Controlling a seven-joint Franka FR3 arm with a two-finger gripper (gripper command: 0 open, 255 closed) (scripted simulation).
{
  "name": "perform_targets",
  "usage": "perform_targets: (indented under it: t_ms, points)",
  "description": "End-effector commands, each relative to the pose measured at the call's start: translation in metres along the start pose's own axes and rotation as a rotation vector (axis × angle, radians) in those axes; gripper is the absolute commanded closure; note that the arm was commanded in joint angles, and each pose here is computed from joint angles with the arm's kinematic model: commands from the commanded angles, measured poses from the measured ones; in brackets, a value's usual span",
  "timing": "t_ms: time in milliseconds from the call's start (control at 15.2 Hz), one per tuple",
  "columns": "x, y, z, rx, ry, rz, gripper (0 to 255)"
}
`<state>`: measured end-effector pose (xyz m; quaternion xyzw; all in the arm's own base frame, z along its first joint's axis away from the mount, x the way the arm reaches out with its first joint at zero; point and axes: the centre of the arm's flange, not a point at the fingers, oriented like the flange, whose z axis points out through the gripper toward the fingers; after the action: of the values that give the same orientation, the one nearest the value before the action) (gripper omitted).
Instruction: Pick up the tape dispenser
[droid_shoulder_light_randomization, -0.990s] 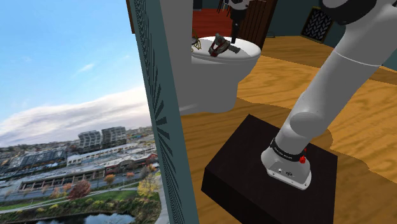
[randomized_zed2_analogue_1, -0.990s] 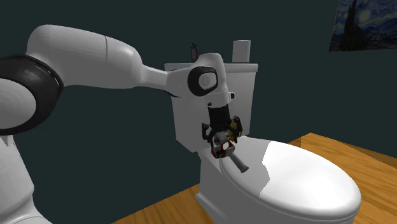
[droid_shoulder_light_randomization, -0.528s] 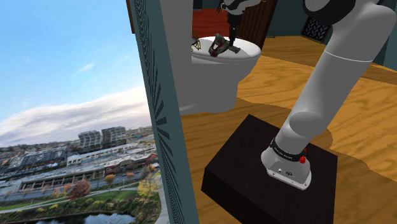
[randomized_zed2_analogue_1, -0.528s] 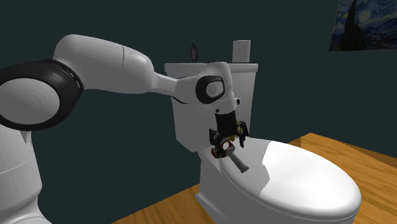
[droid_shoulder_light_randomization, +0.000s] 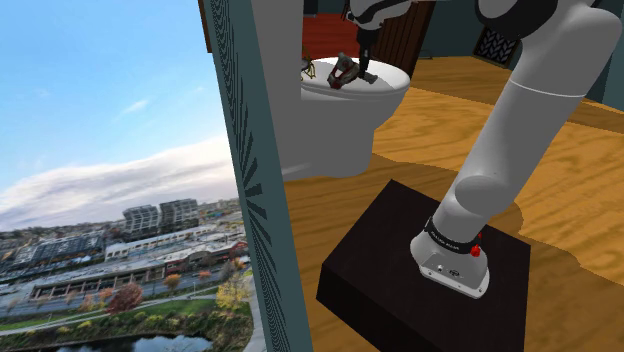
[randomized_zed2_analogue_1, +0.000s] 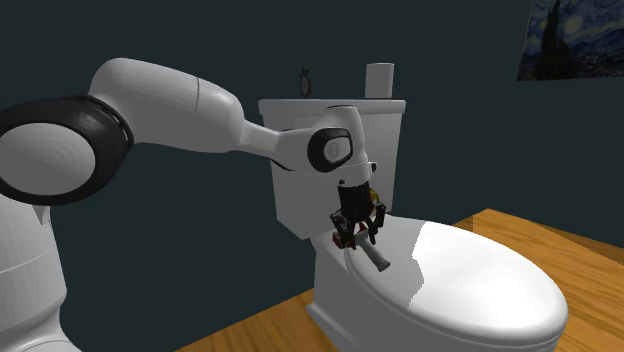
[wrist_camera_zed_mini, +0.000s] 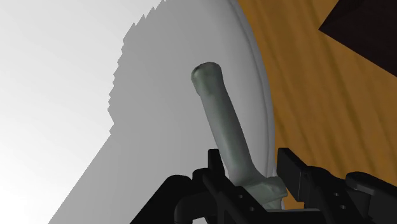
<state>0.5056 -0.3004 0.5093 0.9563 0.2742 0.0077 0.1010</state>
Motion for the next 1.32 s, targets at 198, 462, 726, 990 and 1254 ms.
perform_targets:
  t_ms: [198, 462, 726, 990, 1254]
  points:
    - [0.000, 0.000, 0.000, 0.000, 0.000, 0.000, 255]
    - [0.000, 0.002, -0.010, 0.000, 0.000, 0.000, 255]
    - [-0.001, 0.006, -0.031, 0.000, 0.000, 0.000, 255]
    - [-0.002, 0.011, -0.051, 0.000, 0.000, 0.000, 255]
    - [-0.003, 0.015, -0.072, 0.000, 0.000, 0.000, 255]
